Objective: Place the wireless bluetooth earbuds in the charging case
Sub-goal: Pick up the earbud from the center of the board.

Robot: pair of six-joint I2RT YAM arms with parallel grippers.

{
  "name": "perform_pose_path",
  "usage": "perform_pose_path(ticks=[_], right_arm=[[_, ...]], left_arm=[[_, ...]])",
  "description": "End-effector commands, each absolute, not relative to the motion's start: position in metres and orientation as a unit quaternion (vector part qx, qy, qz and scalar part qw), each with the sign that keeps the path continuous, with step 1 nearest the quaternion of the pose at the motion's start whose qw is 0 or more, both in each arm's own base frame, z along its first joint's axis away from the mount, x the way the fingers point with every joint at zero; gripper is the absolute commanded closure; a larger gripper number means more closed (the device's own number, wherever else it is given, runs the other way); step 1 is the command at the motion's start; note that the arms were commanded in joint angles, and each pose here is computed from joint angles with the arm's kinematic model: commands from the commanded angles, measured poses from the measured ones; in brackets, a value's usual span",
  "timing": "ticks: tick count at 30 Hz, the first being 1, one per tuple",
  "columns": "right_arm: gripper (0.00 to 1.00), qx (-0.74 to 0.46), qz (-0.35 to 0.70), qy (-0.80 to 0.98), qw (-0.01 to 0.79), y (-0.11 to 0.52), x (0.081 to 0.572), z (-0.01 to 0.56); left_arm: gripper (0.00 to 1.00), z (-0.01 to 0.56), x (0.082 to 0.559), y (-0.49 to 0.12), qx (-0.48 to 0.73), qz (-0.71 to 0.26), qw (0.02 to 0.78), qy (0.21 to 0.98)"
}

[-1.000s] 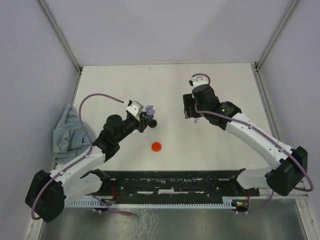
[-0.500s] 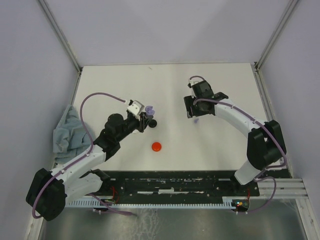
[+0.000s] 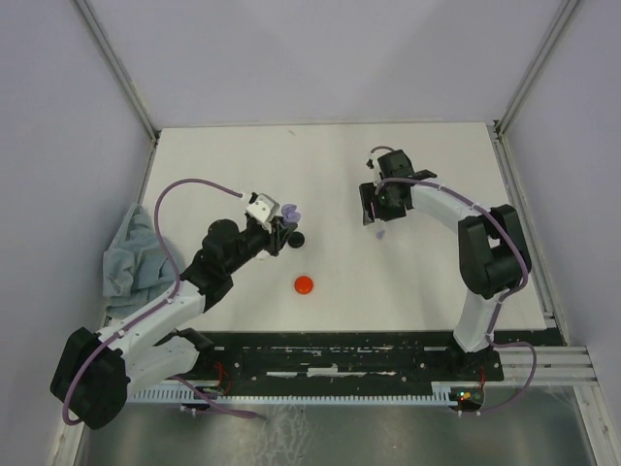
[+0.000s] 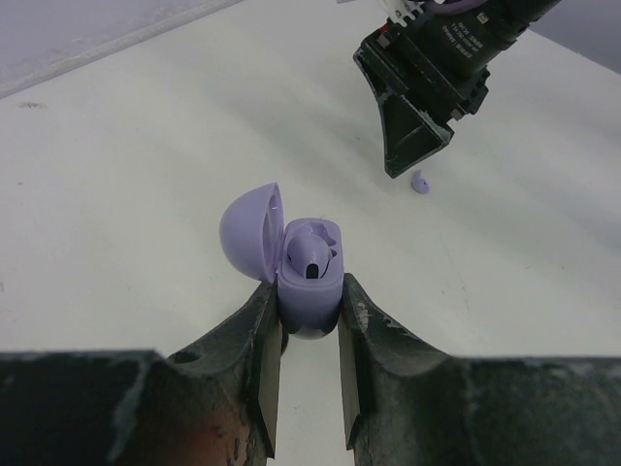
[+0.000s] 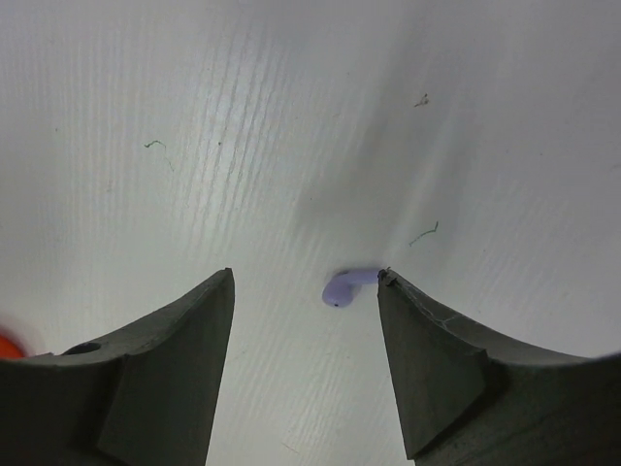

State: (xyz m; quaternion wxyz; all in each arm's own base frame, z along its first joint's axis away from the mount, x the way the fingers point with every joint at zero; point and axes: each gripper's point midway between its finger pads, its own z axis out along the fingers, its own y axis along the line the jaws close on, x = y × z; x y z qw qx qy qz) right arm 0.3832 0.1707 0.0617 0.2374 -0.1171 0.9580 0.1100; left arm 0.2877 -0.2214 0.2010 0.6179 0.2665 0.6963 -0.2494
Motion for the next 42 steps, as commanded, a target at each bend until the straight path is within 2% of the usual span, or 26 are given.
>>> perform_pose_path(ticks=[1,23,32,42], right_arm=[[0.31,-0.132,0.145,0.949,0.247,0.185,0.402,0.068],[0.34,-0.137,0.163,0.966,0.144,0.172,0.353,0.021],[0.38,-0.132,0.179,0.966,0.135,0.173,0.335,0.028],[0.39,-0.119,0.183,0.964,0.154,0.179,0.349,0.028]], left_arm=[[0.97,0.233,0.292,-0.226,0.279,-0.251,0.644,0.667],[0.97,0.240,0.286,-0.227,0.282,-0.264,0.646,0.659],[0.97,0.243,0.285,-0.226,0.281,-0.264,0.649,0.656],[0.97,0.242,0.285,-0.227,0.281,-0.266,0.648,0.656]])
